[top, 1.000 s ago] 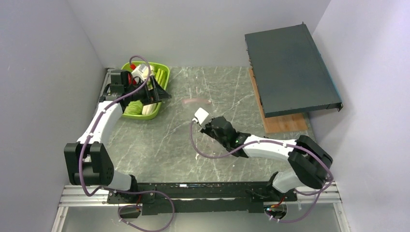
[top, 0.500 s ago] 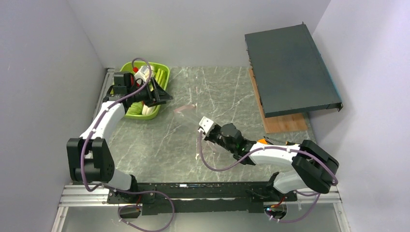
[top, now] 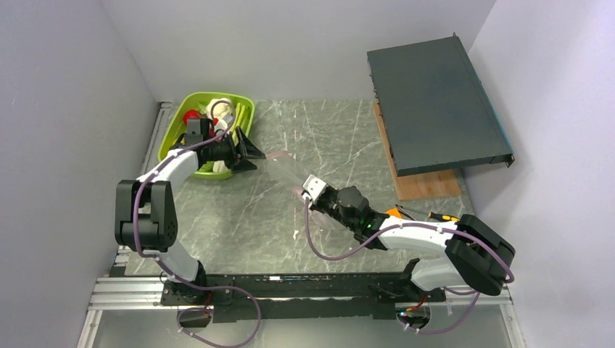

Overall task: Place the food in the zip-top bag and seal the zipper
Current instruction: Open the zipper of the food storage bag at the center of the board.

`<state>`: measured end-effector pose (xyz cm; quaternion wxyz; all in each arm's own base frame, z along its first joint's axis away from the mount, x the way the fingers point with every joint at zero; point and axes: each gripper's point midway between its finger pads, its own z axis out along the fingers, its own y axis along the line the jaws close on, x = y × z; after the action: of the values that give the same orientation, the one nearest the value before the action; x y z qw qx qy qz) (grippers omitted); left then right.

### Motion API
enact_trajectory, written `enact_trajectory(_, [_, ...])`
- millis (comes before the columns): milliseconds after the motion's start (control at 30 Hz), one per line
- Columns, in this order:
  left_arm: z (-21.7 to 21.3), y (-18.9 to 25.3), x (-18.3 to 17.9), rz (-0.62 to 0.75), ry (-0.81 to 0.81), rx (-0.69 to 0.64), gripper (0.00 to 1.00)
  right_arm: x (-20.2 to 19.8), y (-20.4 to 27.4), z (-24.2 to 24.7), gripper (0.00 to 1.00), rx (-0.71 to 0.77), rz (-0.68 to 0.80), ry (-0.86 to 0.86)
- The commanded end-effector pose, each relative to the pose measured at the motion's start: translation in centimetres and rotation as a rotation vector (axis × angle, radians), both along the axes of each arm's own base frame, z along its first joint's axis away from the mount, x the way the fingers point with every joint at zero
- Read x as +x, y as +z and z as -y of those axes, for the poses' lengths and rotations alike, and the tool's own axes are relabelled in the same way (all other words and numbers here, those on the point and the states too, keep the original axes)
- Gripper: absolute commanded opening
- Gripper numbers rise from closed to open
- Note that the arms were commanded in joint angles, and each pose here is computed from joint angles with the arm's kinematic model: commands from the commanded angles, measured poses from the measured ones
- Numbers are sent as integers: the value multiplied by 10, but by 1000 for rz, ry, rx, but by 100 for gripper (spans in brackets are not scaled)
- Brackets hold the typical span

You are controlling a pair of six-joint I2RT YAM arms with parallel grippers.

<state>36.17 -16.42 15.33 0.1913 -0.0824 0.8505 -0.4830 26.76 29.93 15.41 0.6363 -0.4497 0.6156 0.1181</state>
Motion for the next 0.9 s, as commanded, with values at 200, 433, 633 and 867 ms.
enact_trajectory(200, [17,13,2,48,-76,-17,84,-1,31,-3,0,76,61,20])
enact_trajectory(433, [-4,25,9,100,-17,66,86,-4,29,-4,0,62,59,27])
enact_trajectory(633, [-4,25,9,93,-24,49,89,-5,27,-9,0,50,62,37])
enact_trajectory(867, [-6,27,10,111,-21,65,98,-9,21,-16,0,26,56,64])
